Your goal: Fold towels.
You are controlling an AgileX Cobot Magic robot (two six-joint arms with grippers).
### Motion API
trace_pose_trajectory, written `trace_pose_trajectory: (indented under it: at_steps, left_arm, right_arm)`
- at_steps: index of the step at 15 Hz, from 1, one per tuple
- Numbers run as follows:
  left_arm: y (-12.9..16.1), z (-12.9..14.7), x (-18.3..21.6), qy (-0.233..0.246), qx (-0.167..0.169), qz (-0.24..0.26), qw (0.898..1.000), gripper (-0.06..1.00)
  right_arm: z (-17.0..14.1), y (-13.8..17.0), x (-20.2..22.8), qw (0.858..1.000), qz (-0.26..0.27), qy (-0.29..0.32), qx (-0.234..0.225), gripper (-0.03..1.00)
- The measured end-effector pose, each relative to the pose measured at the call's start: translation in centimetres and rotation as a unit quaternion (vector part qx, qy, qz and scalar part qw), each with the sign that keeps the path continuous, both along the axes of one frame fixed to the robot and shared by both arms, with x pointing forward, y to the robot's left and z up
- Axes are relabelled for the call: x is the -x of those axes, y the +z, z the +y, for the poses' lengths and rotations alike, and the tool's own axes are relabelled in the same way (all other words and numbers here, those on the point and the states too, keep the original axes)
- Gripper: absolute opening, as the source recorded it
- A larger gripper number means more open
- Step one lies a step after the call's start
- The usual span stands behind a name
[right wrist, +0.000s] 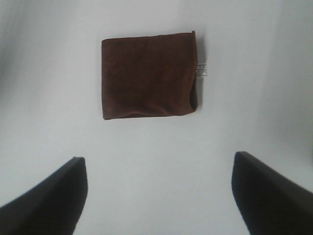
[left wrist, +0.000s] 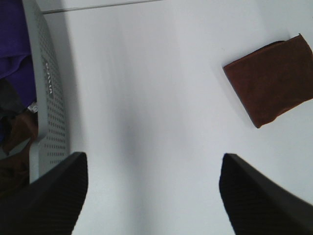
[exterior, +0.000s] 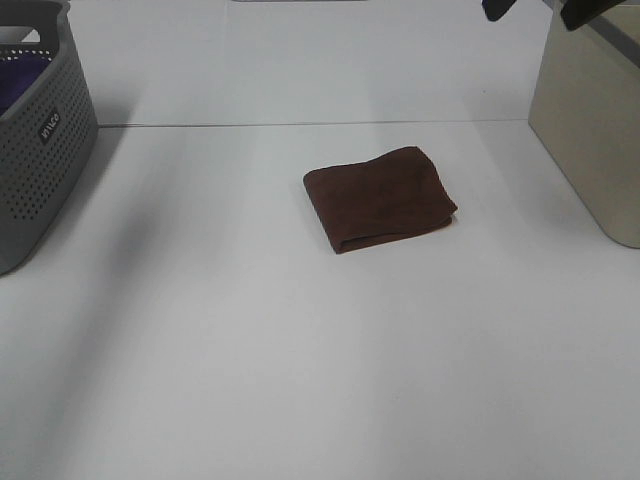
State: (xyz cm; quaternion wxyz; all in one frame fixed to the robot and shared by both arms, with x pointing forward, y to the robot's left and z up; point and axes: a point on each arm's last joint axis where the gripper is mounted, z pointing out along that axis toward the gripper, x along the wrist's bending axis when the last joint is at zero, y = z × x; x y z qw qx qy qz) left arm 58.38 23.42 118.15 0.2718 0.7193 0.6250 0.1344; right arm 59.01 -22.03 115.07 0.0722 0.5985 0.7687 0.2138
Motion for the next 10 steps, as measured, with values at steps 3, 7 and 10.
trace_pose_trajectory:
  at_steps: [3,7,10]
  left_arm:
    - [0.7,1.2,6.2,0.015,-0.008,0.002,1.0,0.71]
    - [-3.0,2.8,14.9,0.02,-0.024,0.038,0.999,0.71]
    - [-6.1,3.7,20.5,0.02,-0.025,0.042,0.999,0.71]
  right_arm:
    - [0.2,2.0,4.4,0.999,-0.023,0.003,0.023,0.77]
    - [-1.3,-0.9,11.3,0.999,0.028,0.001,0.037,0.77]
    - [-2.4,-3.8,15.8,0.997,0.066,0.002,0.046,0.77]
